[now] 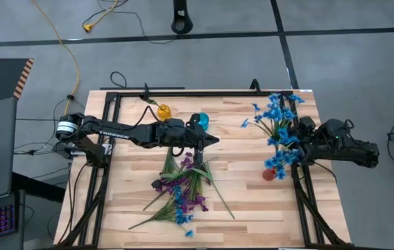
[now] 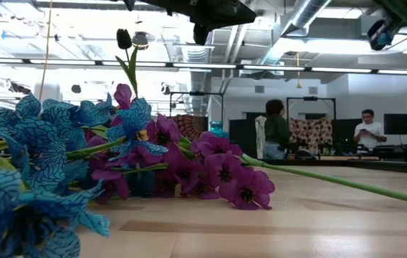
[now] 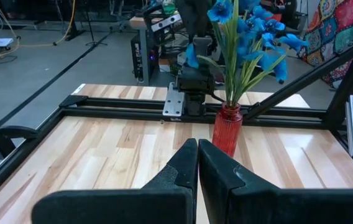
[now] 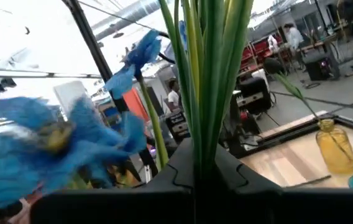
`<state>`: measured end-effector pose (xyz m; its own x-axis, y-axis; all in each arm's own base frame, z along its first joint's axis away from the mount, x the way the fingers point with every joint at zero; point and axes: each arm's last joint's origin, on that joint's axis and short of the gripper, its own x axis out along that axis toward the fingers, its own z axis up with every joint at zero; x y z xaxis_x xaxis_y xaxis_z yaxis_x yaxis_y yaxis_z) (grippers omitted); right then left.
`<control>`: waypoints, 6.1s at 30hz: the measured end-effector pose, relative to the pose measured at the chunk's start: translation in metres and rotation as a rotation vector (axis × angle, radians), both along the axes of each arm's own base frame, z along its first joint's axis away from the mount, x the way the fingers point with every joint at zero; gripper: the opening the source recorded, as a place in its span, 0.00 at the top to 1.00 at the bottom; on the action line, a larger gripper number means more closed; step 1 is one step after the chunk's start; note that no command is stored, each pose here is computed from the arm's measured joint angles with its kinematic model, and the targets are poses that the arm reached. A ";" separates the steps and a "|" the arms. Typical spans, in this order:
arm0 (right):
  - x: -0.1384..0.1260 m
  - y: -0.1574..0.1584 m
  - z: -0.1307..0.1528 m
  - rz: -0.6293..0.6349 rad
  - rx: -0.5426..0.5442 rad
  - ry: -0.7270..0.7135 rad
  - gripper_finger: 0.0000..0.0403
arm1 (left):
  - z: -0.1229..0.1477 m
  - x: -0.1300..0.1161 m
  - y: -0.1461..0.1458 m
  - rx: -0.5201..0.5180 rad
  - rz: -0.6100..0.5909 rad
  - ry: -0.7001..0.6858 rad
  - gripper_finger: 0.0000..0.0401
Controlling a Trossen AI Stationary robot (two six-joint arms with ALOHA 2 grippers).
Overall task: Sort flowers into vase by color
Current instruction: Put the top blue flower into the red vase
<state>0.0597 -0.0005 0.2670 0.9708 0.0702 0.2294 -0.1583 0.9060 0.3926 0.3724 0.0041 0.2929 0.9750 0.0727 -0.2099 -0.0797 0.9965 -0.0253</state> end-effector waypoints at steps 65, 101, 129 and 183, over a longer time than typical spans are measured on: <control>0.009 0.001 -0.037 0.024 -0.091 0.277 0.89 | 0.000 0.000 0.000 -0.002 0.000 0.000 1.00; 0.021 0.012 -0.055 0.046 -0.440 0.154 0.89 | 0.000 0.000 0.000 -0.009 0.002 -0.001 1.00; 0.022 0.003 -0.060 -0.238 -0.499 0.253 0.89 | 0.000 0.000 0.000 -0.009 0.002 -0.001 1.00; 0.020 -0.004 -0.062 -0.496 -0.445 0.339 0.78 | 0.000 0.000 0.000 -0.035 0.007 -0.004 1.00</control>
<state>0.0797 -0.0048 0.2053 0.9251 -0.3780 -0.0359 0.3748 0.9242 -0.0730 0.3724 0.0041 0.2931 0.9753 0.0727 -0.2084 -0.0869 0.9944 -0.0601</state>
